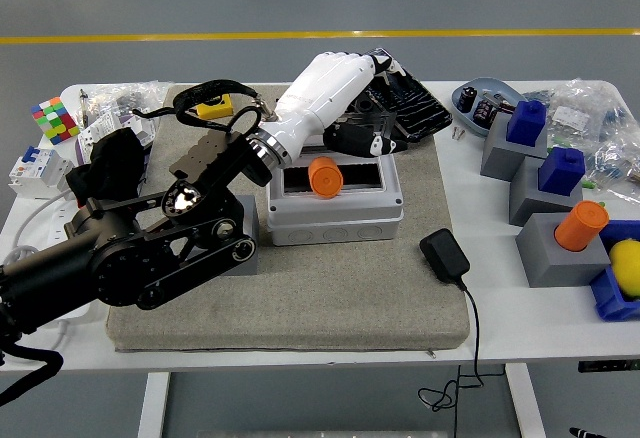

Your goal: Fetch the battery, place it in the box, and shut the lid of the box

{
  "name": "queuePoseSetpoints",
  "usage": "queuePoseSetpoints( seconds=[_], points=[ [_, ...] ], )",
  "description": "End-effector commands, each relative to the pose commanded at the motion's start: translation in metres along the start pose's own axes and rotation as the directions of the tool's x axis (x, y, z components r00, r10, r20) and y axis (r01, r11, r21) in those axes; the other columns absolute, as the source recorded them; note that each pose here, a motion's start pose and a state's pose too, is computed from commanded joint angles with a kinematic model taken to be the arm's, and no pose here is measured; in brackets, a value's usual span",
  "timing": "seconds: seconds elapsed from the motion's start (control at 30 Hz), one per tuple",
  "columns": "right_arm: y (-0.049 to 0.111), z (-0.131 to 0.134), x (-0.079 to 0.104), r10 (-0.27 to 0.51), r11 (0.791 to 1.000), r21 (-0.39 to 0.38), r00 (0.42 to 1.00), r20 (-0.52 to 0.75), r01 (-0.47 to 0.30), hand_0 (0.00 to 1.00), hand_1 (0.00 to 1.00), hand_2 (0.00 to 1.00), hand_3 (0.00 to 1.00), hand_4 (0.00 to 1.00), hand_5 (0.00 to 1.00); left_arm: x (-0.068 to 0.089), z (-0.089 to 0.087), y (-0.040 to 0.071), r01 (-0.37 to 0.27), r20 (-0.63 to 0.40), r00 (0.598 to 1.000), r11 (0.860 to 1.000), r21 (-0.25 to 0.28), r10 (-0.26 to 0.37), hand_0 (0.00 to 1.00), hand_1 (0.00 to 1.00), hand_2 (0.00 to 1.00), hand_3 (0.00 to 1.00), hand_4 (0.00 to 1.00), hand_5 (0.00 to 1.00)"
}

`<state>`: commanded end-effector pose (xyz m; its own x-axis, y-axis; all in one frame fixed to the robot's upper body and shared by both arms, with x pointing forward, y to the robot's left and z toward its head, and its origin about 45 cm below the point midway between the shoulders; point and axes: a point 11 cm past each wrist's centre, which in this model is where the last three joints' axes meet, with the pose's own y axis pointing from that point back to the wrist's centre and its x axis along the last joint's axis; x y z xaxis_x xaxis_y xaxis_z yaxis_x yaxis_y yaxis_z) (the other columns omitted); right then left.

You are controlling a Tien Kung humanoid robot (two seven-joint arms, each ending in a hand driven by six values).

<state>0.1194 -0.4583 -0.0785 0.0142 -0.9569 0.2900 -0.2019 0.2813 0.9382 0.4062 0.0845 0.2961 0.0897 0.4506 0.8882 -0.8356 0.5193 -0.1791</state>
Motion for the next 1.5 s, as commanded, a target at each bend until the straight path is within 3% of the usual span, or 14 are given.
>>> queuePoseSetpoints(
  seconds=[0.17, 0.2, 0.37, 0.4, 0.57, 0.6, 0.8, 0.97, 1.0, 1.27, 1.5],
  points=[
    [0.000, 0.001, 0.000, 0.001, 1.000, -0.002, 1.000, 0.005, 0.000, 0.667, 0.674, 0.688, 0.536, 0.905, 0.481, 0.011, -0.027, 0.009, -0.001, 0.008, 1.000, 0.997, 0.080, 0.000, 0.532, 0.664, 0.648, 0.710, 0.998, 0.371],
    [0.000, 0.001, 0.000, 0.000, 1.000, -0.001, 1.000, 0.005, 0.000, 0.666, 0.673, 0.688, 0.536, 0.904, 0.482, 0.012, -0.030, 0.012, -0.005, 0.004, 1.000, 0.996, 0.087, 0.004, 0.500, 0.618, 0.613, 0.695, 0.998, 0.372],
    [0.000, 0.002, 0.000, 0.001, 1.000, -0.003, 1.000, 0.010, -0.001, 0.666, 0.673, 0.688, 0.536, 0.904, 0.482, 0.017, -0.041, 0.034, -0.002, -0.037, 0.999, 0.995, 0.104, 0.006, 0.500, 0.618, 0.613, 0.695, 0.998, 0.372],
    [0.000, 0.003, 0.001, 0.002, 1.000, -0.004, 1.000, 0.011, -0.002, 0.666, 0.673, 0.688, 0.535, 0.904, 0.482, 0.017, -0.041, 0.039, 0.009, -0.043, 0.999, 0.994, 0.106, -0.004, 0.275, 0.451, 0.465, 0.552, 0.998, 0.366],
    [0.000, 0.003, 0.000, 0.001, 1.000, -0.004, 1.000, 0.017, -0.001, 0.666, 0.673, 0.688, 0.535, 0.904, 0.482, 0.013, -0.041, 0.065, 0.076, -0.065, 0.995, 0.990, 0.118, -0.069, 0.275, 0.451, 0.465, 0.552, 0.998, 0.366],
    [0.000, 0.003, 0.001, 0.001, 1.000, -0.004, 1.000, 0.017, -0.001, 0.666, 0.674, 0.689, 0.536, 0.904, 0.482, 0.013, -0.041, 0.071, 0.087, -0.068, 0.995, 0.989, 0.120, -0.079, 0.208, 0.376, 0.429, 0.508, 0.998, 0.375],
    [0.000, 0.003, 0.001, 0.002, 1.000, -0.004, 1.000, 0.018, -0.002, 0.666, 0.673, 0.689, 0.535, 0.904, 0.482, 0.006, -0.052, 0.088, 0.154, -0.062, 0.987, 0.972, 0.175, -0.146, 0.189, 0.378, 0.439, 0.508, 0.998, 0.384],
    [0.000, 0.002, 0.001, 0.001, 1.000, -0.001, 1.000, 0.020, -0.001, 0.666, 0.673, 0.689, 0.535, 0.904, 0.482, -0.012, -0.069, 0.090, 0.215, -0.045, 0.977, 0.948, 0.235, -0.210, 0.189, 0.378, 0.439, 0.508, 0.998, 0.384],
    [0.000, 0.001, 0.001, 0.001, 1.000, 0.000, 1.000, 0.020, -0.001, 0.666, 0.674, 0.688, 0.536, 0.904, 0.482, -0.015, -0.072, 0.090, 0.226, -0.039, 0.974, 0.942, 0.247, -0.223, 0.248, 0.541, 0.558, 0.589, 0.998, 0.376],
    [0.000, 0.002, 0.001, 0.001, 1.000, -0.003, 1.000, 0.017, -0.001, 0.666, 0.673, 0.688, 0.536, 0.904, 0.482, -0.041, -0.078, 0.086, 0.308, -0.023, 0.949, 0.910, 0.279, -0.314, 0.282, 0.566, 0.572, 0.616, 0.998, 0.366],
    [0.000, 0.001, 0.000, 0.000, 1.000, -0.001, 1.000, 0.011, 0.001, 0.666, 0.674, 0.688, 0.535, 0.904, 0.482, -0.050, -0.052, 0.067, 0.328, -0.060, 0.945, 0.922, 0.207, -0.323, 0.286, 0.568, 0.573, 0.622, 0.998, 0.368]
  ],
)
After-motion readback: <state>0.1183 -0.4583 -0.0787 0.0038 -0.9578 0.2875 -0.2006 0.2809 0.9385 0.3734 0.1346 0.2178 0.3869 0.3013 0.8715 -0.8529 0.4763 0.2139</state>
